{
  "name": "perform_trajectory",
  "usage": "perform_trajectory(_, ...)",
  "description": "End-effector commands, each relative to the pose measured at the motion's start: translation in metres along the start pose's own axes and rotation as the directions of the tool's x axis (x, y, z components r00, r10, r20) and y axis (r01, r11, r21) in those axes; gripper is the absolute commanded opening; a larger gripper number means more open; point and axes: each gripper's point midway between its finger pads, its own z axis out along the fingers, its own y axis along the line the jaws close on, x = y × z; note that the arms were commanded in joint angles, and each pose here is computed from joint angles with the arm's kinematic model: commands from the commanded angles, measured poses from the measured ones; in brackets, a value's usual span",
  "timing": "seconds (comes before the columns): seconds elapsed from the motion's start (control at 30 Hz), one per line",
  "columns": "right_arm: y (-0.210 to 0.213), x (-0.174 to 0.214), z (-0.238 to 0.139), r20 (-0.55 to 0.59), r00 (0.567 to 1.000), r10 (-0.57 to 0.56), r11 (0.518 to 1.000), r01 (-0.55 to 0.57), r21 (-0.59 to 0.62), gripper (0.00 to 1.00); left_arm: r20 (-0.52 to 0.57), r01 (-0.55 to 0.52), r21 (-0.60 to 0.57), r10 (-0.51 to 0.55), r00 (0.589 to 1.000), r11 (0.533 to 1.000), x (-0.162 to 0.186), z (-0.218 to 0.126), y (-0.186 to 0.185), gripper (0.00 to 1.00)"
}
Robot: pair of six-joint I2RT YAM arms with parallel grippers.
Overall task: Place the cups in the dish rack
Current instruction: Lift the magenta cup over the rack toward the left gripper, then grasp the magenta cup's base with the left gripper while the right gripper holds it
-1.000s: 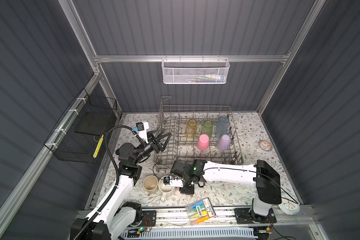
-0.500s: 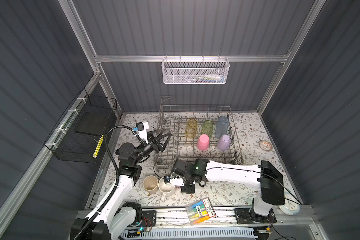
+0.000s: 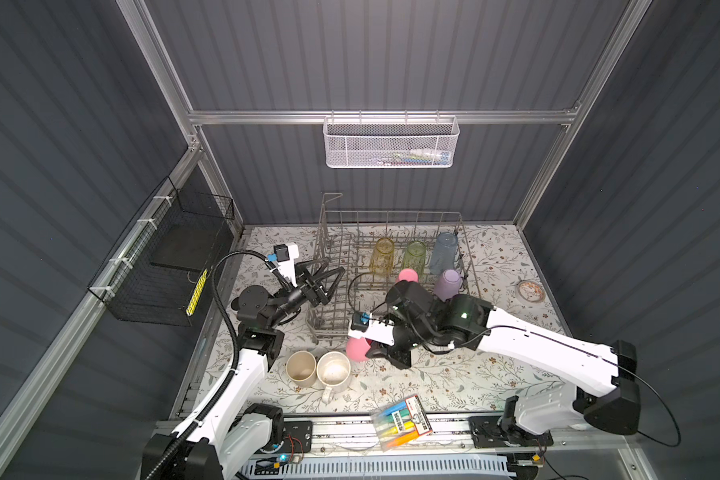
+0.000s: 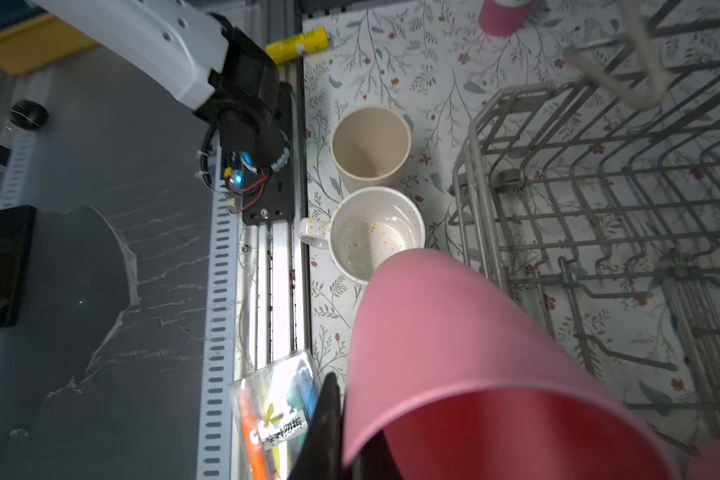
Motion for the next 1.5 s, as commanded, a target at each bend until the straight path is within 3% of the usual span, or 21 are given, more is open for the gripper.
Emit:
perform_trajectory(0.0,0.008,-0.023,-0.024,0.154,0.985,0.082,0.990,-0.063,-0.126,0.00,0.009,-0.023,0.076,0.023,1.000,0.997,-0.011,0.002,-0.015,1.00)
perform_trajectory(0.27,-0.011,-0.042,-0.070,0.381,0.899,0.218,0.964,-0.137,-0.230,0.00,-0.030,-0.011,0.223,0.018,0.999,0.975,-0.007,0.005,-0.035,1.00)
perform_trajectory(0.5,-0.038,-0.044,-0.087,0.444,0.823,0.353,0.926,-0.240,-0.292,0.00,-0.058,0.019,0.316,0.000,0.998,0.948,-0.005,0.009,-0.043,1.00)
perform_trajectory(0.67,-0.046,-0.047,-0.094,0.483,0.780,0.399,0.904,-0.245,-0.351,0.00,-0.056,0.041,0.399,-0.021,0.998,0.916,-0.007,0.008,-0.051,1.00)
perform_trajectory(0.83,-0.052,-0.053,-0.099,0.504,0.762,0.407,0.899,-0.238,-0.367,0.00,-0.105,0.081,0.443,-0.038,0.994,0.893,-0.002,0.013,-0.053,0.99)
perform_trajectory(1.47,-0.093,-0.084,-0.101,0.557,0.693,0.458,0.881,-0.272,-0.386,0.00,-0.180,0.099,0.463,-0.015,0.983,0.881,0.017,0.021,-0.060,0.97)
